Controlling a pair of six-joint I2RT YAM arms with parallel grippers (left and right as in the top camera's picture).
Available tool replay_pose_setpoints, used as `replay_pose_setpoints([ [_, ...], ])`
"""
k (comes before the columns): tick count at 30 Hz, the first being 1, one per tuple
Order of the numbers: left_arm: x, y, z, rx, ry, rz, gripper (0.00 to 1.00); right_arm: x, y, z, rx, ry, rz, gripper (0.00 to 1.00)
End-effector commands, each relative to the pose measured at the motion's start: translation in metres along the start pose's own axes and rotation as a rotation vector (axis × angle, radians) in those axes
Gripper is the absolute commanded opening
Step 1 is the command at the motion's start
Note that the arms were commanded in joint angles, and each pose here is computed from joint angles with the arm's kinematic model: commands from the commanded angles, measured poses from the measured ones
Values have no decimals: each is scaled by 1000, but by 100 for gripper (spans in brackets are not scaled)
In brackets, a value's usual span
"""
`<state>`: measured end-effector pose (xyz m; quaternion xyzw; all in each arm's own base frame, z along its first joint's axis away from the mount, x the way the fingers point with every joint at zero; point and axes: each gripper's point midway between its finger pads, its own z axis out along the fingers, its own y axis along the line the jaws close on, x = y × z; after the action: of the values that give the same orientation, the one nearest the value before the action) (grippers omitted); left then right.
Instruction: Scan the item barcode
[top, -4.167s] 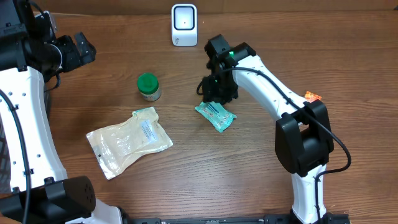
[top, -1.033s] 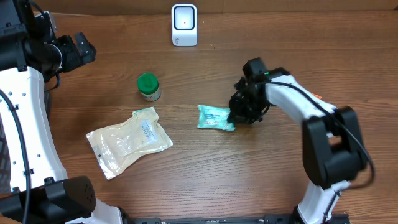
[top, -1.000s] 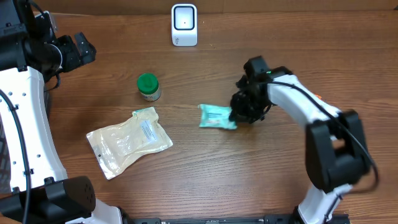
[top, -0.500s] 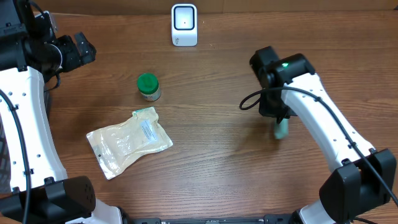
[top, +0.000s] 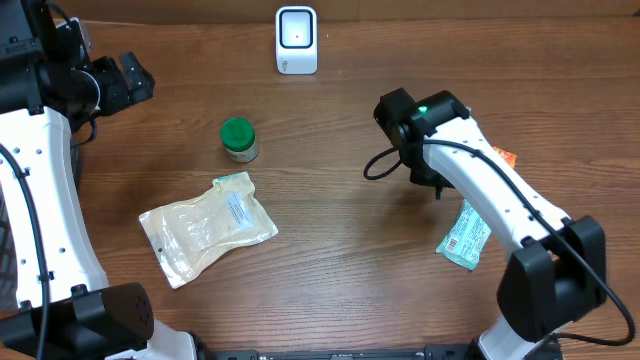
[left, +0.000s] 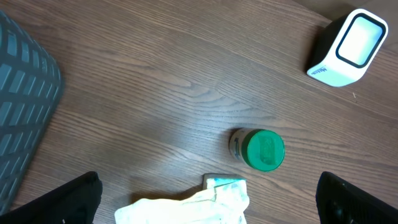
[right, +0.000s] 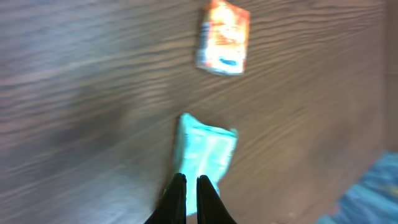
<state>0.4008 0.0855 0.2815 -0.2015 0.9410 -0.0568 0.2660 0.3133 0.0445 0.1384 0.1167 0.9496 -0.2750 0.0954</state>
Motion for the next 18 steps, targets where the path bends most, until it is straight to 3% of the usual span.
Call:
replay_pose_setpoints([
  [1, -2, -3, -2, 11, -6, -11, 100, 0, 17, -7, -102, 21, -17, 4],
  [4, -2, -3, -2, 11, -6, -11, 100, 3, 28, -8, -163, 39, -74, 11],
  [6, -2, -3, -2, 11, -6, -11, 100, 4, 32, -9, -185, 47, -99, 29],
  [8, -2, -3, -2, 11, -6, -11, 100, 4, 34, -8, -191, 43, -100, 41],
  [13, -2, -3, -2, 11, -6, -11, 99, 17, 33, 7, -165, 81, -117, 45],
  [18, -2, -3, -2, 11, -6, -11, 100, 35, 0, 40, -48, 216, 232, 54],
])
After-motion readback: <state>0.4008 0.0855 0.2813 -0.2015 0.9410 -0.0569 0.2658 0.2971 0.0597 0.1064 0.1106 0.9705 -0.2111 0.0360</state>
